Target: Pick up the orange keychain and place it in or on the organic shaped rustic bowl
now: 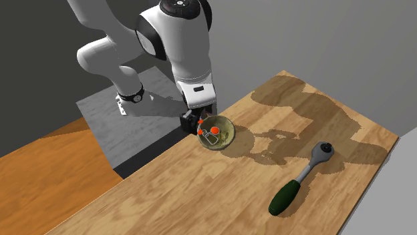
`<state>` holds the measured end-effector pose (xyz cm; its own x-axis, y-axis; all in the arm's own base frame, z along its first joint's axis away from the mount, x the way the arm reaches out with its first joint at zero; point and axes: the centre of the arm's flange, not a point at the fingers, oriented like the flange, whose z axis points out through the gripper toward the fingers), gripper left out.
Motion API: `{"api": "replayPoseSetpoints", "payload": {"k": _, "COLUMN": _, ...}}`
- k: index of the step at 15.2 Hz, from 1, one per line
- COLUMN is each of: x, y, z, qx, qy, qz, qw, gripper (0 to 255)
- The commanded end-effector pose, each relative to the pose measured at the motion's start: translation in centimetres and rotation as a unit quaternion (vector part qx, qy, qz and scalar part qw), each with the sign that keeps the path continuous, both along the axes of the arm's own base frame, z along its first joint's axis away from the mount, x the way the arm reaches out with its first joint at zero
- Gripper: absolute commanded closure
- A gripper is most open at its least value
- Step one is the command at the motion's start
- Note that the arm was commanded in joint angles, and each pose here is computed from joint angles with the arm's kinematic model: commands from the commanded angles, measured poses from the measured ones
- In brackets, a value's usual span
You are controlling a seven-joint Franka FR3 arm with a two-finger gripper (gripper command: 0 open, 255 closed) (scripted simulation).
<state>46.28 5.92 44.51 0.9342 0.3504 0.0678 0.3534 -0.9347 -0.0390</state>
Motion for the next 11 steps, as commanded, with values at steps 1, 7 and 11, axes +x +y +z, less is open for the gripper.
{"api": "replayPoseSetpoints", "payload": {"k": 1, "x": -0.1, "y": -0.1, "z": 2.0, "qx": 0.0, "qy": 0.0, "qz": 0.0, "qw": 1.0, "gripper": 0}}
{"api": "replayPoseSetpoints", "payload": {"k": 7, "x": -0.2, "y": -0.3, "z": 4.3, "qx": 0.0, "qy": 0.0, "qz": 0.0, "qw": 1.0, "gripper": 0}}
{"api": "replayPoseSetpoints", "payload": {"k": 11, "x": -0.2, "y": -0.3, "z": 4.3, "qx": 0.0, "qy": 0.0, "qz": 0.0, "qw": 1.0, "gripper": 0}}
